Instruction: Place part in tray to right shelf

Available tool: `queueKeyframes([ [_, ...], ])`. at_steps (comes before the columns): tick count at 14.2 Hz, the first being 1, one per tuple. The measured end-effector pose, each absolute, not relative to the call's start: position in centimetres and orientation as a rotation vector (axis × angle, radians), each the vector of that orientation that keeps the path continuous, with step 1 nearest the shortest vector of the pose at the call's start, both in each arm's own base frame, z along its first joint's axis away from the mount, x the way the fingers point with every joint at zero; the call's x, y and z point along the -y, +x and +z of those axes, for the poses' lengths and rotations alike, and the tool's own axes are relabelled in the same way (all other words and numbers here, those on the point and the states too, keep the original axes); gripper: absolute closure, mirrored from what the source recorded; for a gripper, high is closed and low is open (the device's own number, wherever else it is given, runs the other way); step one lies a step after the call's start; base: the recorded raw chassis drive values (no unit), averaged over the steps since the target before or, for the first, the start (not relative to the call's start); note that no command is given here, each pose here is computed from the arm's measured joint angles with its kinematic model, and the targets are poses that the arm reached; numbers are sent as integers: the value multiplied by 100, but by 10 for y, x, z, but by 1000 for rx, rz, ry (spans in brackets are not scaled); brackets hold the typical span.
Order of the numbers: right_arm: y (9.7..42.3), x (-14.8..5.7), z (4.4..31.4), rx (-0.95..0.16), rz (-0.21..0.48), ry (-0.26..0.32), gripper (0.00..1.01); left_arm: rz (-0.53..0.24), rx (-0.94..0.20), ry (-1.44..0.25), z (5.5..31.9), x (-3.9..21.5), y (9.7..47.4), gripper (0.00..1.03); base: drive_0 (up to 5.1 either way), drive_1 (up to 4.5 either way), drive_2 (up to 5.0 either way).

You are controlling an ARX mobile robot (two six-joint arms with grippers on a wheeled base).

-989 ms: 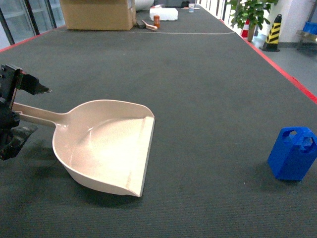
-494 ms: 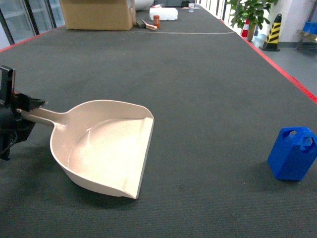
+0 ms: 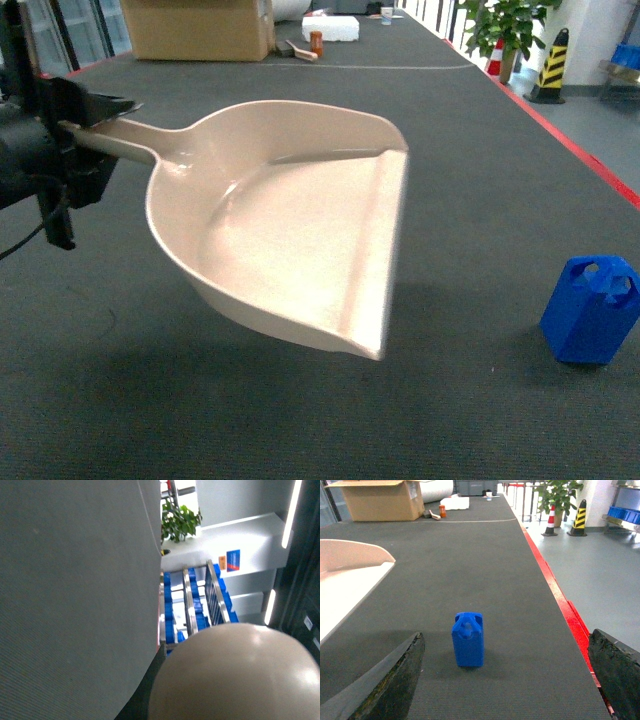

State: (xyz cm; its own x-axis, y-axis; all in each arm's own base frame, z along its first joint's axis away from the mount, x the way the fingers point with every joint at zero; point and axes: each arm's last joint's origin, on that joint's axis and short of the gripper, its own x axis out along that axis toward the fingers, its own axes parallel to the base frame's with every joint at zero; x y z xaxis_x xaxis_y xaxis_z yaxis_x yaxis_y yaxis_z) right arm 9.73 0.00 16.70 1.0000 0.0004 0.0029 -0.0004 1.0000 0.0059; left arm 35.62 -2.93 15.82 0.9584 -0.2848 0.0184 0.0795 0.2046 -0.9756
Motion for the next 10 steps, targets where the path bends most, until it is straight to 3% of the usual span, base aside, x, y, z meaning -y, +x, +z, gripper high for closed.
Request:
queueKeyframes([
  [4,97,0,167,3,0,6,3,-402,-225,-1362,178,79,341,86,0,0,0],
  [9,97,0,167,3,0,6,3,-368,-276,-1355,170,91,332,86,0,0,0],
  [10,97,0,165,-40,-14,-1,3,-369,-275,-1355,170,91,332,86,0,0,0],
])
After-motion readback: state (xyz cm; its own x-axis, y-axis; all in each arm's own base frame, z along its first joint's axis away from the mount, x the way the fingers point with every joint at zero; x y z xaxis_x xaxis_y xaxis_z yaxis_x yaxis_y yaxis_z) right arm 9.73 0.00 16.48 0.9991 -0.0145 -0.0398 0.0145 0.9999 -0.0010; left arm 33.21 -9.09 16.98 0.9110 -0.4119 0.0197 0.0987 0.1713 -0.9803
